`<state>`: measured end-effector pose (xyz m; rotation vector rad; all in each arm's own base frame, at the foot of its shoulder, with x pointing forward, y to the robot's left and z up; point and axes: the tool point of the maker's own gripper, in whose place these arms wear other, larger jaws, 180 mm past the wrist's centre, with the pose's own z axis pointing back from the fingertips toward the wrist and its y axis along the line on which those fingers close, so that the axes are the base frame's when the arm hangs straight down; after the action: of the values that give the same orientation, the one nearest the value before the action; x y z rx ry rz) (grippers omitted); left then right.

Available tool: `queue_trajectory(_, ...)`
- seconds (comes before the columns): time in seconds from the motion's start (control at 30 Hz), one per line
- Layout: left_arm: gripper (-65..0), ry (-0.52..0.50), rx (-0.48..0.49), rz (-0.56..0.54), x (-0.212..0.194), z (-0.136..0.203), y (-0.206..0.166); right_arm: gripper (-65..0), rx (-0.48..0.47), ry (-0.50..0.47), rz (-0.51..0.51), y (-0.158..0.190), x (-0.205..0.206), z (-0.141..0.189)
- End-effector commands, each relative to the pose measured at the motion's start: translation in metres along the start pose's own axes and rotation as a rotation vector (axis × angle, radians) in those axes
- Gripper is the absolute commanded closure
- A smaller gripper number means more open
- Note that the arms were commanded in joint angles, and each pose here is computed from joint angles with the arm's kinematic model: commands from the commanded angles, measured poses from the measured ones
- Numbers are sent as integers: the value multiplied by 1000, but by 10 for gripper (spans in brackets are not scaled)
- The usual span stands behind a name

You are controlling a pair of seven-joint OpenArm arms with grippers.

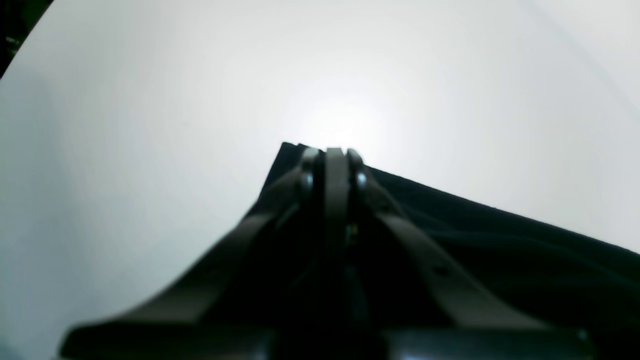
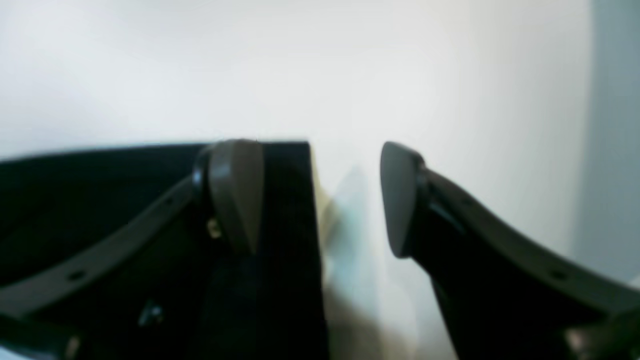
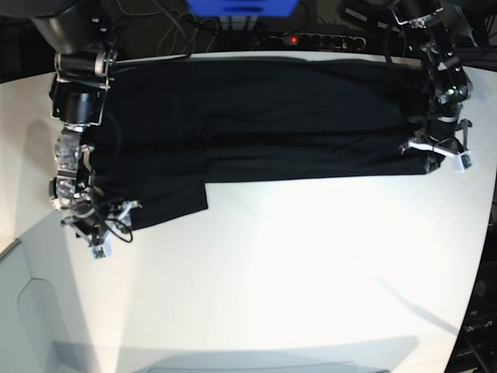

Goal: Fold the T-shirt properly
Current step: 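Reach the right gripper down to the folded shirt's loose corner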

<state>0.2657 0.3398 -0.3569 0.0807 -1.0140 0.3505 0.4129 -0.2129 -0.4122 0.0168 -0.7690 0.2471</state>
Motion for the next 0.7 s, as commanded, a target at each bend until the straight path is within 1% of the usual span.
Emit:
queue_trajectory(0.0, 0, -52, 2, -13, 17, 1, 2, -377, -8, -39, 12, -5, 18, 2)
queue_trajectory(0.13, 0, -50, 4, -10, 16, 0, 3, -364, 12, -23, 30, 5, 14, -2)
queue_trajectory(0.17, 0, -50, 4, -10, 16, 0, 3, -339, 22, -21, 37, 10, 13, -3)
queue_trajectory(0.2, 0, -50, 4, -10, 16, 0, 3, -296, 26, -19, 45, 12, 13, -4)
queue_trajectory(0.33, 0, -52, 3, -10, 18, 0, 2, 0, 35, -14, 59, 18, 13, -5)
queue_trajectory(0.43, 0, -54, 3, -11, 18, 0, 2, -7, 27, -32, 56, 14, 19, -2)
queue_trajectory(0.67, 0, -95, -8, -5, 35, -4, -4, 0, -33, -212, 142, 9, 78, 36)
